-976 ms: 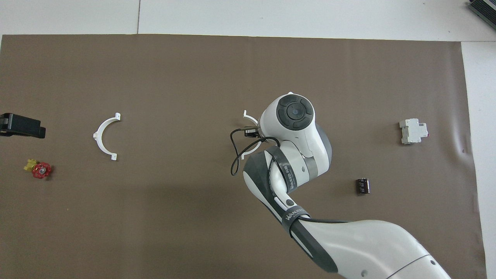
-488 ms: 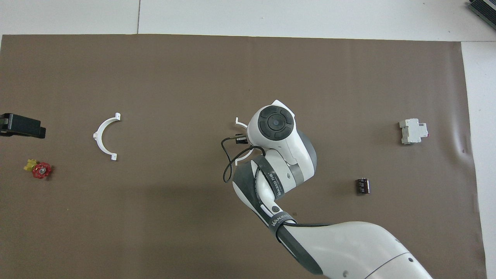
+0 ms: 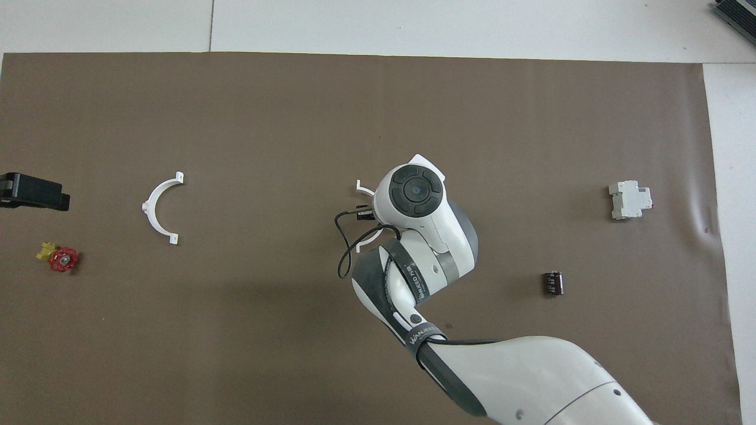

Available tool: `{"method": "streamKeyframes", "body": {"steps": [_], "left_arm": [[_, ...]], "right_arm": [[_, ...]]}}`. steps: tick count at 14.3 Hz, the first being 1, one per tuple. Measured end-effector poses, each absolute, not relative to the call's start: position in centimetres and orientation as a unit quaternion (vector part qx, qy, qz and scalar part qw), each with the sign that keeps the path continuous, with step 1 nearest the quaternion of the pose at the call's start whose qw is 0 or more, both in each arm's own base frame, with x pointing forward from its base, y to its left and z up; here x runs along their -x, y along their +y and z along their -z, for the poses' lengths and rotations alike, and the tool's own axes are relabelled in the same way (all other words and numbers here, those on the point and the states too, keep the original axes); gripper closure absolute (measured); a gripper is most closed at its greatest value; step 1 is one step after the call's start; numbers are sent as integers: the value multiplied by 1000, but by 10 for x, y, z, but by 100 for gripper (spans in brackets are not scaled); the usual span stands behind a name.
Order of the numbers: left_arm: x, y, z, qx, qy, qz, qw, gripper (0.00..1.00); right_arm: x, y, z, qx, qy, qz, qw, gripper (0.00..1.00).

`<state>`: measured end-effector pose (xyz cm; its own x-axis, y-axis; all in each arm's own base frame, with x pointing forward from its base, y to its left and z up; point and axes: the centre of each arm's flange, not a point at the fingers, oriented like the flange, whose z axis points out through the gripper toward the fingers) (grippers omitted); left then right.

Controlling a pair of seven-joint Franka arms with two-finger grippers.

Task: Assemble drain pipe with both arms
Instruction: 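Release the clamp half and withdraw the right gripper to rest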

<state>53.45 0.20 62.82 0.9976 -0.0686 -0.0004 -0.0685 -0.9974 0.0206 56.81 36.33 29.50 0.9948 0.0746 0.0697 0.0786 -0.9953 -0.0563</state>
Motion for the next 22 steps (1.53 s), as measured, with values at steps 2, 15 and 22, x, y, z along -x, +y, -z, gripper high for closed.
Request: {"method": "streamKeyframes", "body": {"steps": [2,15,22], "left_arm": [[-534,3,-626,-999,-33,3,10,0],[-531,8,-624,-1000,-28,5,11,0],[-530,8,-624,-1000,-28,6,11,0]], "right_arm": [[-568,363,-294,998,-40,35,28,79],[-600,275,-420,997,16,69,34,0],[-606,107,-505,998,53,40,24,0]]}}
